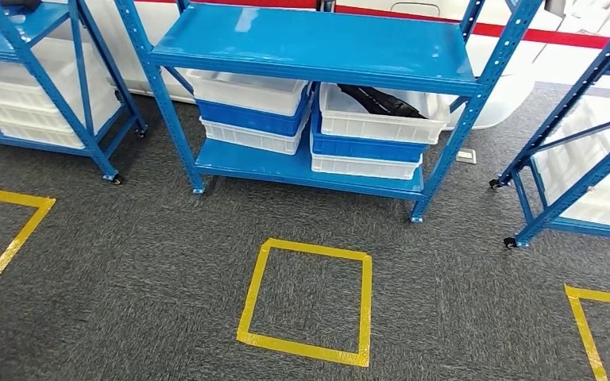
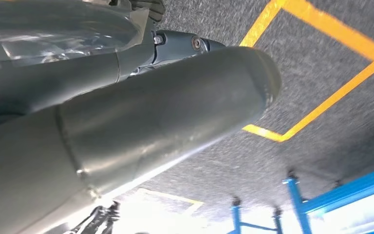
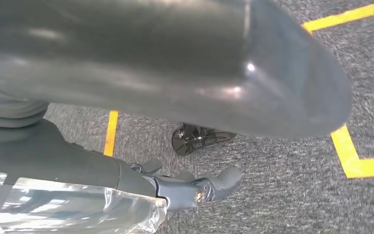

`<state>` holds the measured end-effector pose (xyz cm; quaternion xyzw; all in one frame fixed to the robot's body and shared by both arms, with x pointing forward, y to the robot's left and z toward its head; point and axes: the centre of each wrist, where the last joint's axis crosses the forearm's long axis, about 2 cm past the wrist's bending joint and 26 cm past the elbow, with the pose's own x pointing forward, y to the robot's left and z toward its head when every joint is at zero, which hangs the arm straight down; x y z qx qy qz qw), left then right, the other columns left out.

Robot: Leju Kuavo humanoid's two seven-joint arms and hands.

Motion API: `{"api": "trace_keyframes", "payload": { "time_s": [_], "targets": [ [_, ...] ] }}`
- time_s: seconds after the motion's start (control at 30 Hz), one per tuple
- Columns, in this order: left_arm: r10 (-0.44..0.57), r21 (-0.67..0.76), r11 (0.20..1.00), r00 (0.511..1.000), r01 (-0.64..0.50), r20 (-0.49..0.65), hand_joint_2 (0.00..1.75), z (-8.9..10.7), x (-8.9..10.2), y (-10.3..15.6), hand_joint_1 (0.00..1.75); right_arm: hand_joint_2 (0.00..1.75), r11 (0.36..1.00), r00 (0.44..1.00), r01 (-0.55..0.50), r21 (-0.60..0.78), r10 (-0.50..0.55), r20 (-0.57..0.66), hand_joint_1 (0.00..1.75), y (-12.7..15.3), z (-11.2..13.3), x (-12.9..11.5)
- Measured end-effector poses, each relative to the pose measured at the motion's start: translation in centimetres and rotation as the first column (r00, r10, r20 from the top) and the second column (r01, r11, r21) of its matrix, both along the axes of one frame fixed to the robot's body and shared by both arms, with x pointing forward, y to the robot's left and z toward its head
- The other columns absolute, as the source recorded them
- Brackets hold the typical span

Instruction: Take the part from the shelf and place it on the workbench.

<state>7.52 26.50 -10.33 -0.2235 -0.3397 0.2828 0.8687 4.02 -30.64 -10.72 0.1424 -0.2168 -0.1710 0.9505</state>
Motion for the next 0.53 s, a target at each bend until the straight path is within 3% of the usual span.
{"api": "trace_keyframes", "payload": {
  "time_s": [0.53],
  "targets": [
    [0.000, -0.006, 1.000, 1.000, 0.000, 0.004, 0.00, 0.04, 0.16, -0.25, 0.00, 0.00, 0.999, 0.999, -0.025, -0.043, 0.026, 0.026, 0.00, 0.06, -0.01, 0.13]
  ]
}}
